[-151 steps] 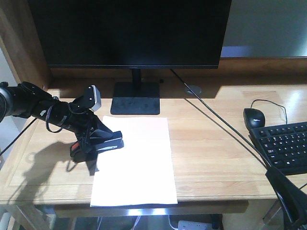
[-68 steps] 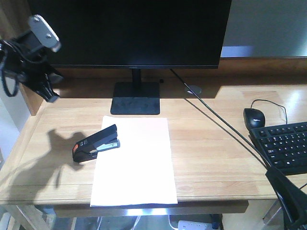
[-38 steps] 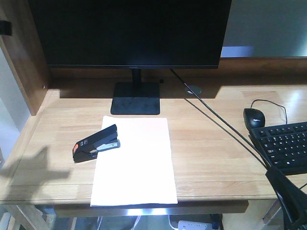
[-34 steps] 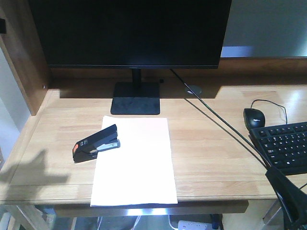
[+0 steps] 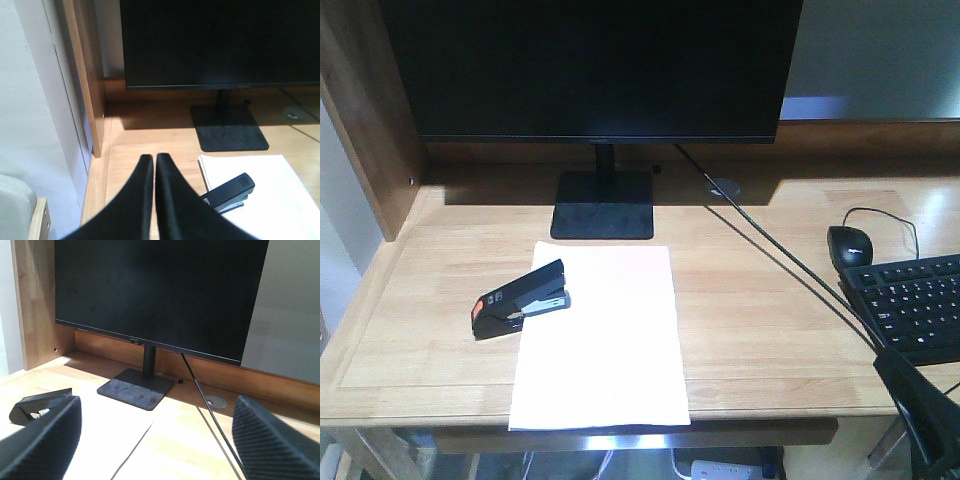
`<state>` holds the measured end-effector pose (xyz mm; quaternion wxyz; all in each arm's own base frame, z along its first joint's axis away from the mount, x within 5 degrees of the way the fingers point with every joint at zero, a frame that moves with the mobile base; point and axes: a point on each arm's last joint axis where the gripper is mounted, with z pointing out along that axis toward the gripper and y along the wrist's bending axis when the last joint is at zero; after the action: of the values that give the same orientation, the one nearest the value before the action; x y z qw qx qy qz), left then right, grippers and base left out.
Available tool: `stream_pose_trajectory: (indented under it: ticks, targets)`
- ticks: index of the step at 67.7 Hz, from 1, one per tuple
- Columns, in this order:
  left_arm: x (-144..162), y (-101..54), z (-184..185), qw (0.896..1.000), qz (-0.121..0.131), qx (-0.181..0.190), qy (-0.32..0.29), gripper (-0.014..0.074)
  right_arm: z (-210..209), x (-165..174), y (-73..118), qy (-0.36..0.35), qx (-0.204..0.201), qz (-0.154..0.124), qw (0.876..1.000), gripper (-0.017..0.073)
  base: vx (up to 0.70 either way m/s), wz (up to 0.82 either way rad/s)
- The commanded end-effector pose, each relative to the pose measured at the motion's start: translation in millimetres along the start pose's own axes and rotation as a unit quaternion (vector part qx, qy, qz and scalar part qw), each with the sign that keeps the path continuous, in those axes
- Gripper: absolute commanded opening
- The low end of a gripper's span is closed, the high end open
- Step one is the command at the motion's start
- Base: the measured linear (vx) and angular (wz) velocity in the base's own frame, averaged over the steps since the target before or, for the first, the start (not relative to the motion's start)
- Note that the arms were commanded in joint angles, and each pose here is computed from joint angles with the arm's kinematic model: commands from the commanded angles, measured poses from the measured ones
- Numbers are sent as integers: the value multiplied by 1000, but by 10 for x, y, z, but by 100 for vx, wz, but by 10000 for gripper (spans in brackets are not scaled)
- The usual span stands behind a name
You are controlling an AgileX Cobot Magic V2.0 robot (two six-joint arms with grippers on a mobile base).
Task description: Grab stapler and paper to desk for stapling
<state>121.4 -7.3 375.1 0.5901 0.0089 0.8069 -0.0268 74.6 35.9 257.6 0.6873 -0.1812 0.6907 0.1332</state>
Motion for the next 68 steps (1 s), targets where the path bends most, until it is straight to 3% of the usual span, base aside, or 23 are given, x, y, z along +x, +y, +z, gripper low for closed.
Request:
stream_pose_trajectory:
  ticks: [1, 8, 27, 43, 46, 51, 57, 64, 68]
  targets:
    - [29, -4, -247, 995, -9, 9, -94, -6, 1, -90, -28, -11, 13, -26, 1000, 581, 0, 0]
    - [231, 7, -461, 989, -10, 12, -145, -6, 1, -90, -28, -11, 13, -26, 1000, 581, 0, 0]
    - [714, 30, -694, 983, -11, 14, -185, -6, 1, -90, -28, -11, 13, -22, 1000, 581, 0, 0]
    - [1006, 40, -597, 988, -9, 12, -154, -6, 1, -90, -28, -11, 13, -7, 1000, 558, 0, 0]
    - [1034, 41, -579, 989, -9, 11, -146, -6, 1, -90, -28, -12, 13, 8, 1000, 522, 0, 0]
    - [1063, 43, -563, 991, -9, 11, -135, -6, 1, -91, -36, -12, 17, 10, 1000, 426, 0, 0]
    - [1070, 43, -561, 991, -9, 10, -132, -6, 1, -91, -35, -12, 17, 10, 1000, 254, 0, 0]
    - [1070, 43, -561, 991, -9, 10, -132, -6, 1, -90, -28, -12, 13, 12, 1000, -16, 0, 0]
    - [1070, 43, -561, 991, -9, 10, -132, -6, 1, -91, -35, -12, 17, 9, 1000, -15, 0, 0]
